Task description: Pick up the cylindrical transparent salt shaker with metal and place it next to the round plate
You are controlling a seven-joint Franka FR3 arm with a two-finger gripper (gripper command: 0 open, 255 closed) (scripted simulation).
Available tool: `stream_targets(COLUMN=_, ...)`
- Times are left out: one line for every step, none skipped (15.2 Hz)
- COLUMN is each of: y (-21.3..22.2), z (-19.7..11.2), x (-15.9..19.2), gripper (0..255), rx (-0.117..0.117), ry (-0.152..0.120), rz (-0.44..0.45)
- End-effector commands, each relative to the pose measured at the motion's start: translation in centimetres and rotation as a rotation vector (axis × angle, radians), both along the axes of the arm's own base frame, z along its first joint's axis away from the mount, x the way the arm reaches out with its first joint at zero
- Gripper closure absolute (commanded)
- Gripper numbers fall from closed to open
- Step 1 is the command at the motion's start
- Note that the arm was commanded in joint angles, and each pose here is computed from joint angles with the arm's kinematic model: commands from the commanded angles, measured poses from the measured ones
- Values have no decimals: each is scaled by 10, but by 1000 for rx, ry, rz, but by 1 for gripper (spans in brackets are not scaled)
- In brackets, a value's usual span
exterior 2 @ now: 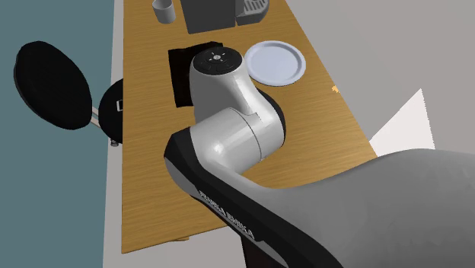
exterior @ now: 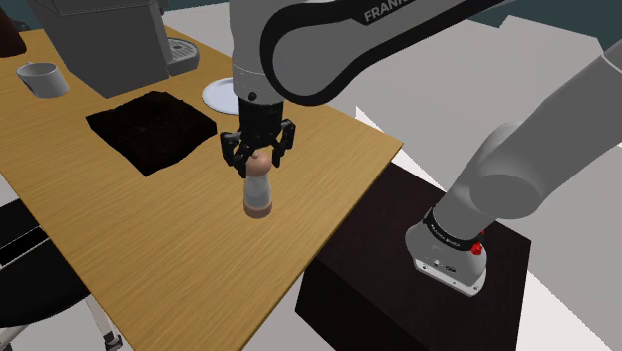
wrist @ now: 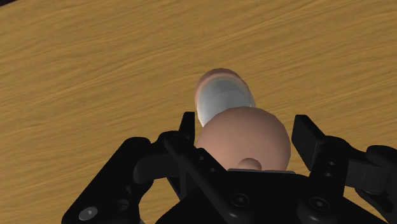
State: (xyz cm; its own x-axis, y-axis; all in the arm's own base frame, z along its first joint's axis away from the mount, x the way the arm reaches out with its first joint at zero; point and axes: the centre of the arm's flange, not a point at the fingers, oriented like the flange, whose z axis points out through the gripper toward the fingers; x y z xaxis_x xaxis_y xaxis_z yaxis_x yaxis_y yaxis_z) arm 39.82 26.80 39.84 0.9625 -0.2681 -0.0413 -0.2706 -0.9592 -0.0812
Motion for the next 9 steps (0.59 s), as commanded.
stream_targets(y=0, z=0, x=0, gripper=255, rx=0, ry=0, rz=0)
stream_targets(y=0, z=0, x=0, gripper=255, rx=0, ry=0, rz=0)
stream_targets(y=0, z=0, x=0, gripper=255, rx=0, ry=0, rz=0)
stream_targets(y=0, z=0, x=0, gripper=255, rx=0, ry=0, rz=0)
stream_targets(y=0, z=5, x=0, gripper=255, rx=0, ry=0, rz=0)
stream_targets(y=0, z=10, x=0, gripper=255, rx=0, ry=0, rz=0)
stream_targets(y=0, z=16, x=0, gripper=255, rx=0, ry=0, rz=0)
stream_targets(y=0, z=21, x=0, gripper=255, rx=0, ry=0, rz=0)
stream_targets(y=0, z=26, x=0, gripper=255, rx=0, ry=0, rz=0)
